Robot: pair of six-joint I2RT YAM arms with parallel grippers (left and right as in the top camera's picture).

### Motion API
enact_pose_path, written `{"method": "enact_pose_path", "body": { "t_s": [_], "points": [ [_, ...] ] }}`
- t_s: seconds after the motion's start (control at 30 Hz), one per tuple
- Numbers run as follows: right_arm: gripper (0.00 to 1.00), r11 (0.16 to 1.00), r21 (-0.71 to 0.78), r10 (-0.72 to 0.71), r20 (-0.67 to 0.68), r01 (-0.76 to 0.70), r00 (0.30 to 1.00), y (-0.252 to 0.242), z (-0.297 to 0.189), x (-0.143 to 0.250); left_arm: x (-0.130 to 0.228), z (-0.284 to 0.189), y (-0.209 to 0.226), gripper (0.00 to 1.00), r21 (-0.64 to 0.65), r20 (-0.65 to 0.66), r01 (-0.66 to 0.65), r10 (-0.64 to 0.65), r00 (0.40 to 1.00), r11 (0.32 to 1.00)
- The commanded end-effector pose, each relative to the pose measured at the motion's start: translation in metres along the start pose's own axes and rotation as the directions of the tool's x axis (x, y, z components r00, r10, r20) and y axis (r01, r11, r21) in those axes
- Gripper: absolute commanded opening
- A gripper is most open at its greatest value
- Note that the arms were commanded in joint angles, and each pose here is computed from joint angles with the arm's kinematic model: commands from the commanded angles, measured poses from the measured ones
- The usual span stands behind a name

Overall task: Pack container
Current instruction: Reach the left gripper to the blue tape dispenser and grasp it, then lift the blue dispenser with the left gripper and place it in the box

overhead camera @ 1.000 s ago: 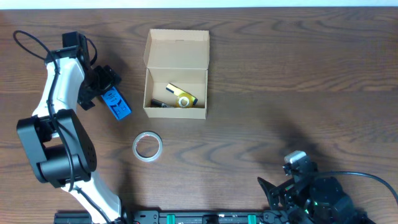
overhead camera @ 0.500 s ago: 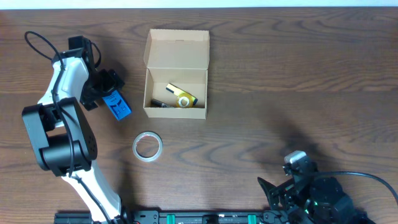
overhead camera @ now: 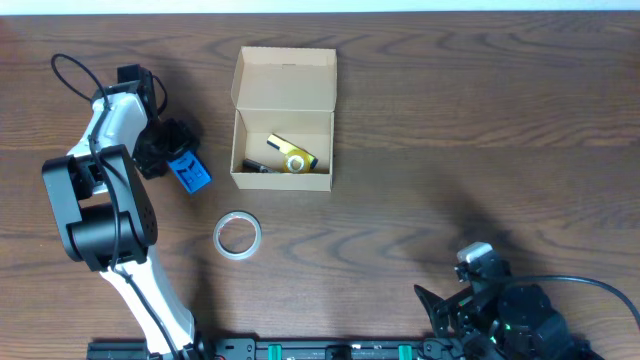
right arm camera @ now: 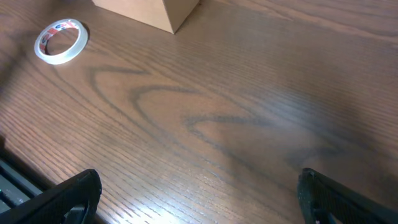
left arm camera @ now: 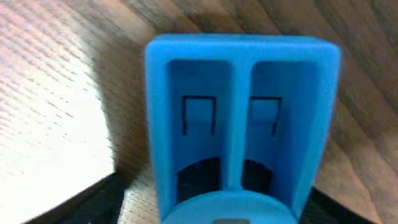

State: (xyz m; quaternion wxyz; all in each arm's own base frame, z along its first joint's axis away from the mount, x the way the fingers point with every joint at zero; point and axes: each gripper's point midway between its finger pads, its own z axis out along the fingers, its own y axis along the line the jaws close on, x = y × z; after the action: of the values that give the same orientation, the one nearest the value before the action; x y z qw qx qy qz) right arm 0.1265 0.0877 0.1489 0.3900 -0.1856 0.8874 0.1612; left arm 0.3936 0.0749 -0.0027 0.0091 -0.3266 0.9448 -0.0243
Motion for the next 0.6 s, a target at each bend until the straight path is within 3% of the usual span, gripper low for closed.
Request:
{"method": "enact_pose_path", "body": {
  "t_s": [0.0, 0.07, 0.37, 0.57],
  "points": [
    [0.99, 1.0, 0.009, 0.013, 0.006, -0.013, 1.0, -0.002, 0.0, 0.0, 0.0, 0.009, 0.001, 0.6, -0.006, -0.021, 0.002, -0.002, 1.0, 1.0],
    [0.99, 1.0, 0.009, 0.013, 0.006, -0.013, 1.0, -0.002, 0.0, 0.0, 0.001, 0.009, 0.001, 0.51, -0.003, -0.026, 0.003, -0.003, 1.0, 1.0],
    [0.99, 1.0, 0.009, 0.013, 0.006, -0.013, 1.0, -0.002, 0.0, 0.0, 0.002, -0.014, -0.008, 0.36, 0.032, -0.055, -0.005, 0.006, 0.998, 0.999],
    [0.99, 1.0, 0.009, 0.013, 0.006, -0.013, 1.0, -0.002, 0.0, 0.0, -0.008, -0.068, -0.027, 0.38, 0.113, -0.021, -0.119, 0.122, 0.992, 0.986]
  ]
}}
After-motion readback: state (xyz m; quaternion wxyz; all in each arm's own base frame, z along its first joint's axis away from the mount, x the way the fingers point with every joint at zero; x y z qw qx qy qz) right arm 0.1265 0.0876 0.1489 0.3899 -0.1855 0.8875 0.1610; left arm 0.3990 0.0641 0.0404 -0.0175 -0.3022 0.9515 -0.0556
